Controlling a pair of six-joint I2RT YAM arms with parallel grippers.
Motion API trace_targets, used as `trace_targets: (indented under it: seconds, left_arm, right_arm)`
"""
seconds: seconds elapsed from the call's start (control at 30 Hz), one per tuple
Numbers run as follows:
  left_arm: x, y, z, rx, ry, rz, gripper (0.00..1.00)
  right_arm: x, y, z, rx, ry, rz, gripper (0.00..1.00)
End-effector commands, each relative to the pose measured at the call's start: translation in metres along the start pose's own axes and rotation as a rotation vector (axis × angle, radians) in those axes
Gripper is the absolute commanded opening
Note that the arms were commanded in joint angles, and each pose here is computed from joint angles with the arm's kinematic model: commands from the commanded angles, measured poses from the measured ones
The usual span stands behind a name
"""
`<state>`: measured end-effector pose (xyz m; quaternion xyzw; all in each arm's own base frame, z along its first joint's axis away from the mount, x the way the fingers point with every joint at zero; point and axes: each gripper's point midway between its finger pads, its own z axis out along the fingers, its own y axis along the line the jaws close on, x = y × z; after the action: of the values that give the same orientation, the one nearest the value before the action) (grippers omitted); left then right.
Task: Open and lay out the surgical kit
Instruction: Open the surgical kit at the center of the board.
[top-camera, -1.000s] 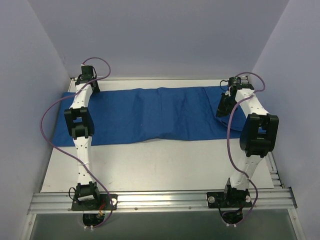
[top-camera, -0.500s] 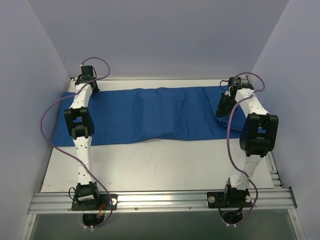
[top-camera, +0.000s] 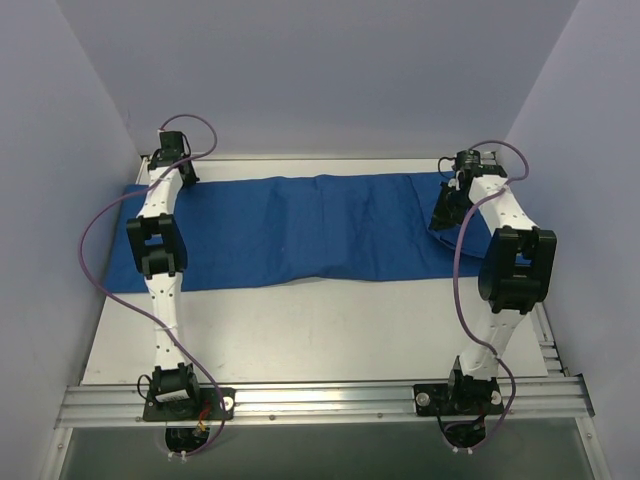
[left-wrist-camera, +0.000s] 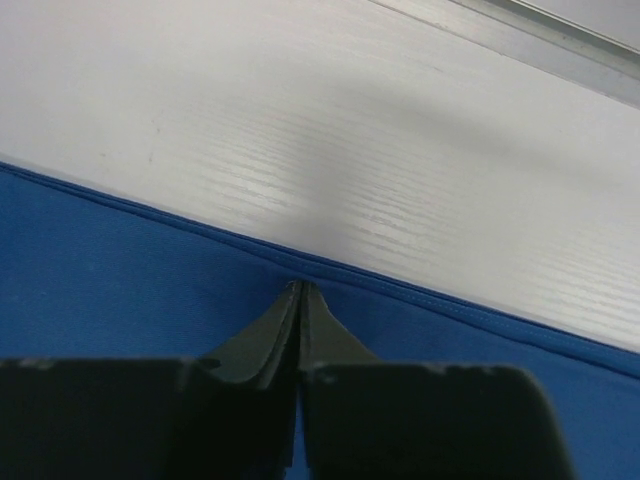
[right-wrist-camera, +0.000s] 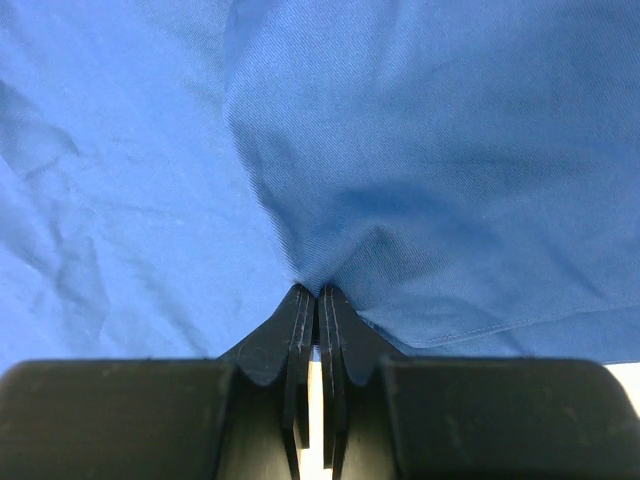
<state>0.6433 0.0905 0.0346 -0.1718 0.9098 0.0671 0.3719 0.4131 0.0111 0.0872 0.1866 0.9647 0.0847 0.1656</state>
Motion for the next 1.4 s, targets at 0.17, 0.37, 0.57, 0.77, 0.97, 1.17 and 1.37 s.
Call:
trace_targets:
  seconds: [0.17,0.37,0.57,0.77,0.97,1.17,1.37]
  left_arm:
    - [-0.031,-0.071,-0.048,0.306,-0.053,-0.064,0.67]
    - [-0.045,-0.077,-0.041,0.273,-0.1,-0.075,0.64]
    - [-0.043,-0.047,-0.029,0.144,-0.104,-0.043,0.63]
    - [-0.016,-0.054,-0.019,0.163,-0.04,-0.003,0.65]
    - [-0.002,-0.06,-0.013,0.166,-0.011,0.019,0.58]
    - [0.016,-0.042,-0.02,0.105,0.051,0.038,0.57]
    - [0.019,-0.046,-0.006,0.119,0.051,0.017,0.51]
  right_arm:
    - [0.002,0.008,-0.006,-0.011,0.011,-0.006,0.0]
    - [0.001,0.008,-0.005,-0.011,0.012,-0.008,0.0]
    - [0.001,0.007,-0.004,-0.009,0.015,-0.006,0.0]
    - [0.001,0.008,0.001,-0.014,0.021,-0.002,0.0]
    - [0.003,0.008,0.003,-0.014,0.03,-0.003,0.0]
    - [0.006,0.007,0.003,-0.013,0.036,0.0,0.0]
    - [0.003,0.009,0.007,-0.023,0.036,0.001,0.0]
